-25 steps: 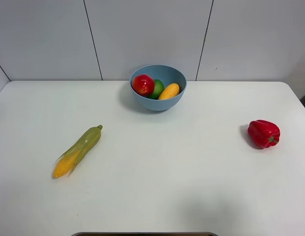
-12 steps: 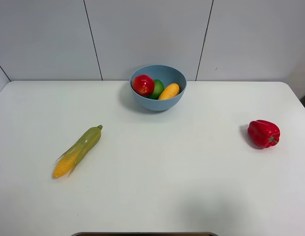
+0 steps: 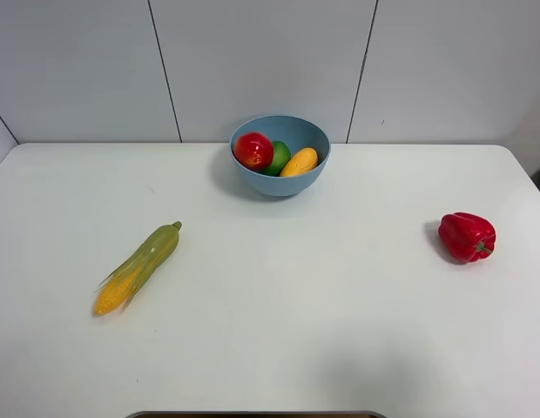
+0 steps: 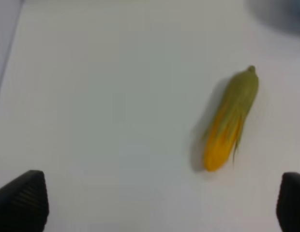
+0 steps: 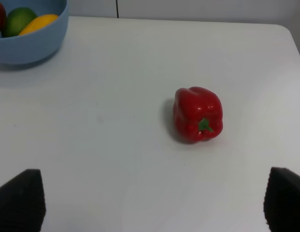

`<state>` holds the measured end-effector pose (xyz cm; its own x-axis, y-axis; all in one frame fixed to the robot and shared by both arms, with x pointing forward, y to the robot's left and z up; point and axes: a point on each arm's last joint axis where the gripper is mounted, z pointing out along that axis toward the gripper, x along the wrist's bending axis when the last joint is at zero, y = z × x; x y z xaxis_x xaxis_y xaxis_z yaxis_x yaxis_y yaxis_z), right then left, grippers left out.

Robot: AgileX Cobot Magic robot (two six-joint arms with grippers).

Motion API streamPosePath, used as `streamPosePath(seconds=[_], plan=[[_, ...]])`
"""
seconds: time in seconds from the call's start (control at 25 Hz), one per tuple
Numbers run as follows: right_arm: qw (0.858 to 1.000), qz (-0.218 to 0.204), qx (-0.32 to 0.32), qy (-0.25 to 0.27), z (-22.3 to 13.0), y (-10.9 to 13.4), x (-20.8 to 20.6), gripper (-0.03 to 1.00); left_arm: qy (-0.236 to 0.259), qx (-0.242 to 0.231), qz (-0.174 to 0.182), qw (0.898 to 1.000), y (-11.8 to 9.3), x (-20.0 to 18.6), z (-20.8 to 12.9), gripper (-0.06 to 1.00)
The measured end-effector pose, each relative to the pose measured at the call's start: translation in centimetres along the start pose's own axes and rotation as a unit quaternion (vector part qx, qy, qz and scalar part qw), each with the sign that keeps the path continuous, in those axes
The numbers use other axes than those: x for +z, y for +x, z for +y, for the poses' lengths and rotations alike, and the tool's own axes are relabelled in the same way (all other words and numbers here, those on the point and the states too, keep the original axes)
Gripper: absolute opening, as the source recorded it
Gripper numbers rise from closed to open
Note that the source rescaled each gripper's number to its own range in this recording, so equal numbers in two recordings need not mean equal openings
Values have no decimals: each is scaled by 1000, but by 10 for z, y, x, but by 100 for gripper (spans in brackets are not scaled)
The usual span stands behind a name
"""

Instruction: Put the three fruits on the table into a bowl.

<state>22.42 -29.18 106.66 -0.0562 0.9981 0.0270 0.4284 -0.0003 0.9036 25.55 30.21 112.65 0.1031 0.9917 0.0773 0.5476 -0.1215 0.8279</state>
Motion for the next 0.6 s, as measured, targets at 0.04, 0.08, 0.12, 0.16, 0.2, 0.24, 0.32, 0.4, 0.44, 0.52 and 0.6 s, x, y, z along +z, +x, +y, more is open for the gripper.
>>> streamPosePath(seconds=[0.04,0.08,0.12,0.16,0.2,0.24,0.32,0.4,0.44,0.52,0.6], plan=[[1000,0,0,0,0,0,0,94,5,-2,-1,1000,-1,4,-10,98],[1000,0,0,0,0,0,0,94,11,-2,-3,1000,-2,8,-19,98],[1000,0,0,0,0,0,0,94,17,-3,-3,1000,-3,12,-26,98],[1000,0,0,0,0,0,0,94,21,-4,-4,1000,-3,16,-34,98],[1000,0,0,0,0,0,0,94,24,-4,-5,1000,-4,20,-41,98],[1000,0,0,0,0,0,0,94,23,-4,-6,1000,-5,23,-47,98],[1000,0,0,0,0,0,0,94,12,-6,-9,1000,-6,28,-55,98],[1000,0,0,0,0,0,0,94,-3,-8,-11,1000,-8,33,-62,98],[1000,0,0,0,0,0,0,94,-9,-8,-10,1000,-8,35,-65,98],[1000,0,0,0,0,0,0,94,-14,-8,-10,1000,-9,38,-72,98],[1000,0,0,0,0,0,0,94,-11,-8,-10,1000,-9,39,-76,98]])
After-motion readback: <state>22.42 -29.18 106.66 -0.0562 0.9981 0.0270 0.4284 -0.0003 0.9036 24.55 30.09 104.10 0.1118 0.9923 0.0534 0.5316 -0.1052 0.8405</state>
